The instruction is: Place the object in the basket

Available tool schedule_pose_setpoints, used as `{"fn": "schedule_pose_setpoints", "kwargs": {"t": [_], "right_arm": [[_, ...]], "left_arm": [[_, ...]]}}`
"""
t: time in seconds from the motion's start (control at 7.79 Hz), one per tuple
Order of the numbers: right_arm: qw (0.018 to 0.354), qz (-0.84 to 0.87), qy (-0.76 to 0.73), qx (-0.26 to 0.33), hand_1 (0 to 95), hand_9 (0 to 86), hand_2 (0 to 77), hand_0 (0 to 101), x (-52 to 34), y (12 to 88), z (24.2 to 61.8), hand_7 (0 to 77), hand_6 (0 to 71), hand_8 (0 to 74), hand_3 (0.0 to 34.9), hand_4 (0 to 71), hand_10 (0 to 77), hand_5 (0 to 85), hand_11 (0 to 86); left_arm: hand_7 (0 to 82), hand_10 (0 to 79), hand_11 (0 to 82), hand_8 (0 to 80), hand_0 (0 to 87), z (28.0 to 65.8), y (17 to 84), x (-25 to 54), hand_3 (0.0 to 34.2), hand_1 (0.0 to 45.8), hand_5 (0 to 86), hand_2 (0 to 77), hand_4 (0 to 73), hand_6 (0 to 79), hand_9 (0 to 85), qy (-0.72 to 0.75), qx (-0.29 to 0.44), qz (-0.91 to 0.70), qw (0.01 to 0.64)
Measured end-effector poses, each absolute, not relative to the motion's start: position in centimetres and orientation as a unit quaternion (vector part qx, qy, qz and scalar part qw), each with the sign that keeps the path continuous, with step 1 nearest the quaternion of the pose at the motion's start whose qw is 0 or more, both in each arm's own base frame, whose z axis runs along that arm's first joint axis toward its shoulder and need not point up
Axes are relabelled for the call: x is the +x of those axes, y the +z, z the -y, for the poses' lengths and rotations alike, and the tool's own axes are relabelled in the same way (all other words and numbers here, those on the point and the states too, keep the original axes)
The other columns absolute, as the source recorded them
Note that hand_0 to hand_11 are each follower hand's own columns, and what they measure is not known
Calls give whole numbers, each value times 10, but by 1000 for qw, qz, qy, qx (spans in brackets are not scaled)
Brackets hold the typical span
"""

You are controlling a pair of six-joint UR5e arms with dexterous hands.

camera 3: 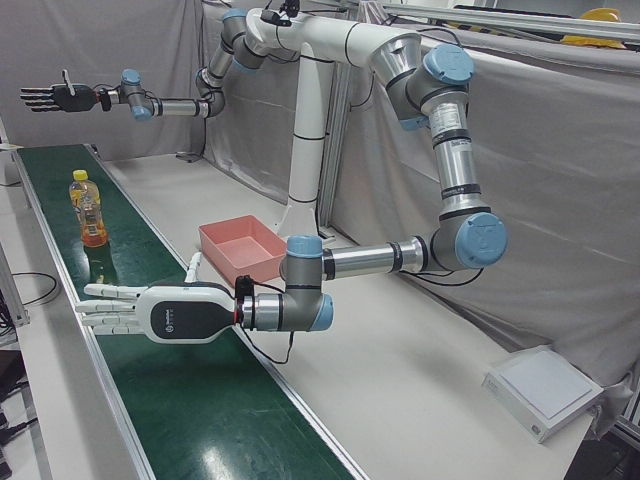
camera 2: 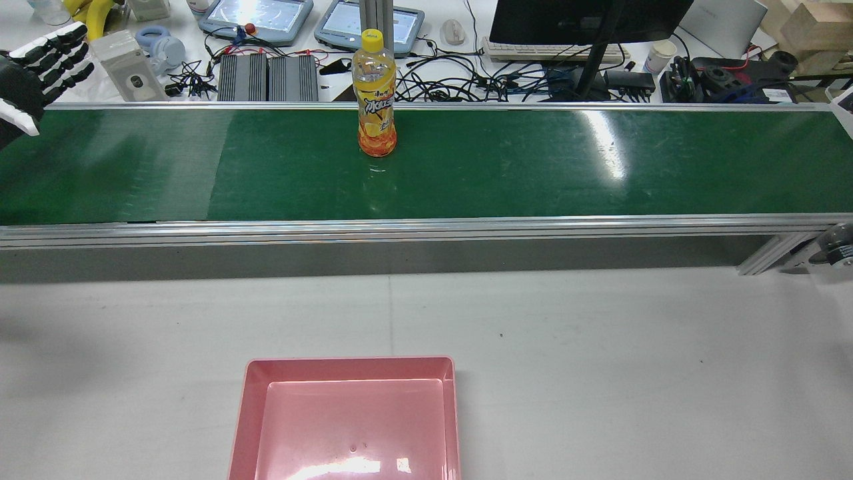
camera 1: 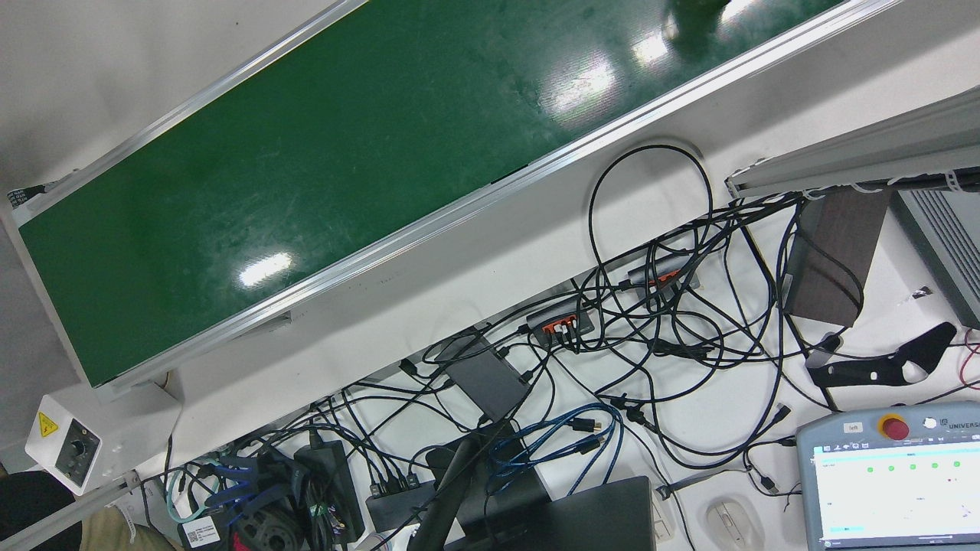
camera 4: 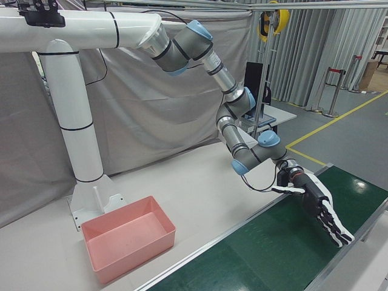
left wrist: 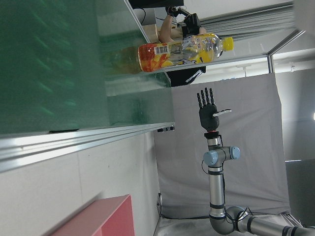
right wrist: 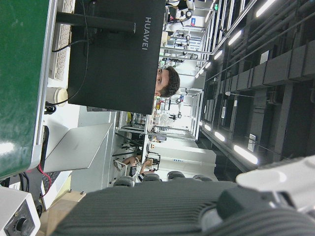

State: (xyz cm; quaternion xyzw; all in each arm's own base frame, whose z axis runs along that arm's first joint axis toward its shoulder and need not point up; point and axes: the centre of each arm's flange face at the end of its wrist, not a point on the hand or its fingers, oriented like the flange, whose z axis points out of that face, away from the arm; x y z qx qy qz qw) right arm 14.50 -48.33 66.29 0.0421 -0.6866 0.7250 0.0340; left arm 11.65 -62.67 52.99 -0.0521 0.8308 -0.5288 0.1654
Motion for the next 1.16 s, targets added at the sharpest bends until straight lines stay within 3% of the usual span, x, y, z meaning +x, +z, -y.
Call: {"fn": "schedule_pose_setpoints", "kwargs": {"t": [1.03, 1.16], "right_arm": [[34, 687, 725, 42, 0, 0, 5, 3, 145, 663, 484, 5, 0, 0, 0, 0, 0, 0, 0], [34, 687, 725, 42, 0, 0, 5, 3, 145, 663, 483, 5, 0, 0, 0, 0, 0, 0, 0]], "left_arm": [[5, 22, 49, 0, 569, 627, 530, 117, 0, 33, 65, 0, 93, 0, 11, -529, -52, -831, 165], [5, 22, 49, 0, 565, 627, 530, 117, 0, 16, 65, 0, 93, 0, 11, -529, -52, -831, 165]]}}
